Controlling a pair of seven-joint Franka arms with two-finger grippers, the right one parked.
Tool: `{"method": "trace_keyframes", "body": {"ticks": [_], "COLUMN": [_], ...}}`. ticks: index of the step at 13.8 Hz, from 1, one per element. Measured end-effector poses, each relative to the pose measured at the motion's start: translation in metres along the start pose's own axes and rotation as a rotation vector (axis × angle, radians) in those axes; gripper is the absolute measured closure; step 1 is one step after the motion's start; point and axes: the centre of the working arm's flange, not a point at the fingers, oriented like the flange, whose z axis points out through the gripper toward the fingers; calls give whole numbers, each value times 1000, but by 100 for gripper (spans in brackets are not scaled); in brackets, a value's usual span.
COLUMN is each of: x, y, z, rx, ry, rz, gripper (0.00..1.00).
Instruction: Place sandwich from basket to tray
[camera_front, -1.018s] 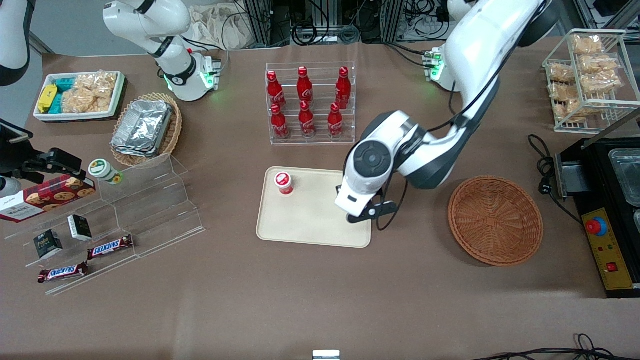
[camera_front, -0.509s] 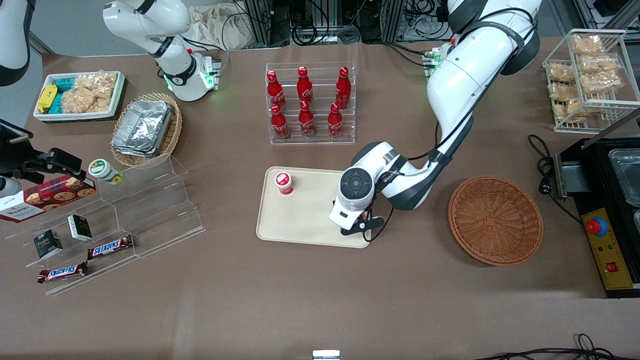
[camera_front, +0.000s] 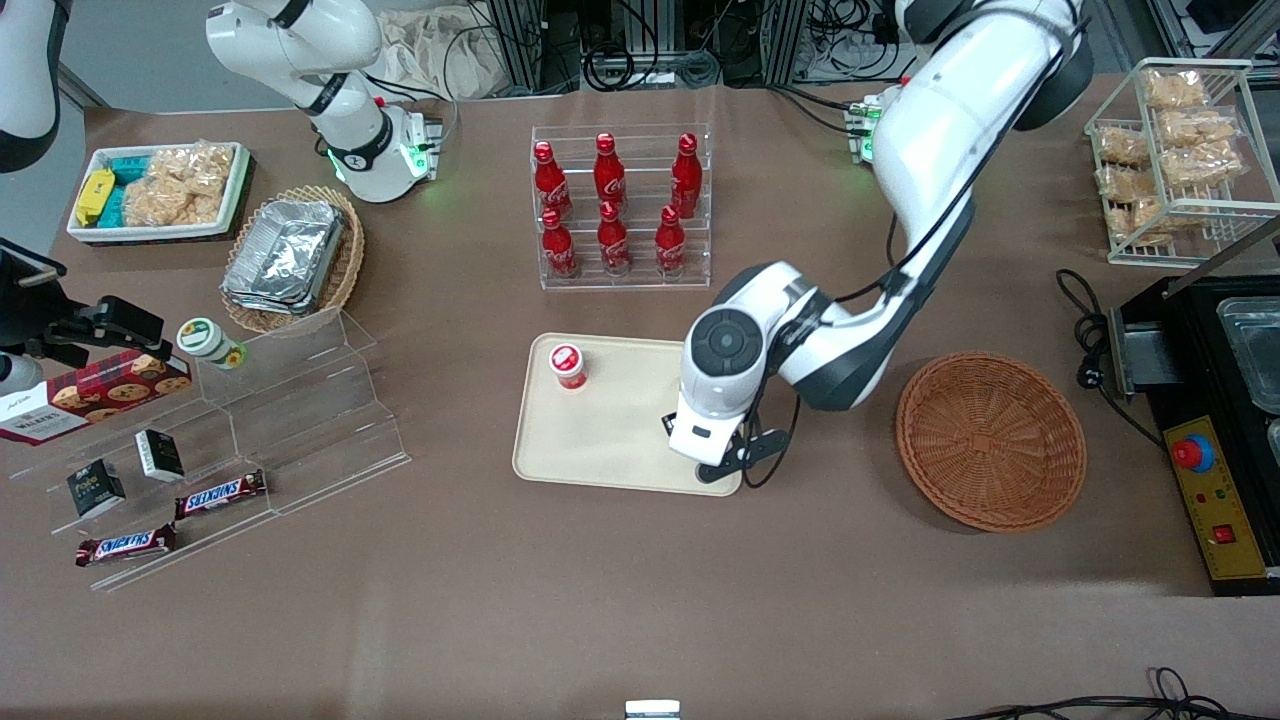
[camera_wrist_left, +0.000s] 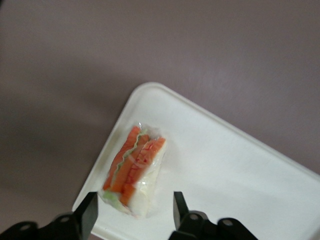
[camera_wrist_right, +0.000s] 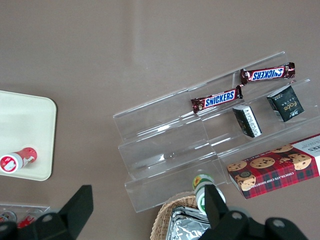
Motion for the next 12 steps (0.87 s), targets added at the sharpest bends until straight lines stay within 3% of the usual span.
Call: {"method": "trace_keyframes", "body": {"ticks": [2,3,5,8,12], "x": [9,14,24,53,112], "y": [-23,-42,-85,-149,-226], "z": [-79,-119,-189,-251,-264], "rx": [4,17,31,-7,-11], "ry": [65,95,133,113,52], "rz": [-63,-90,-155,-170,-87], "gripper": [5,0,0,0,0]}}
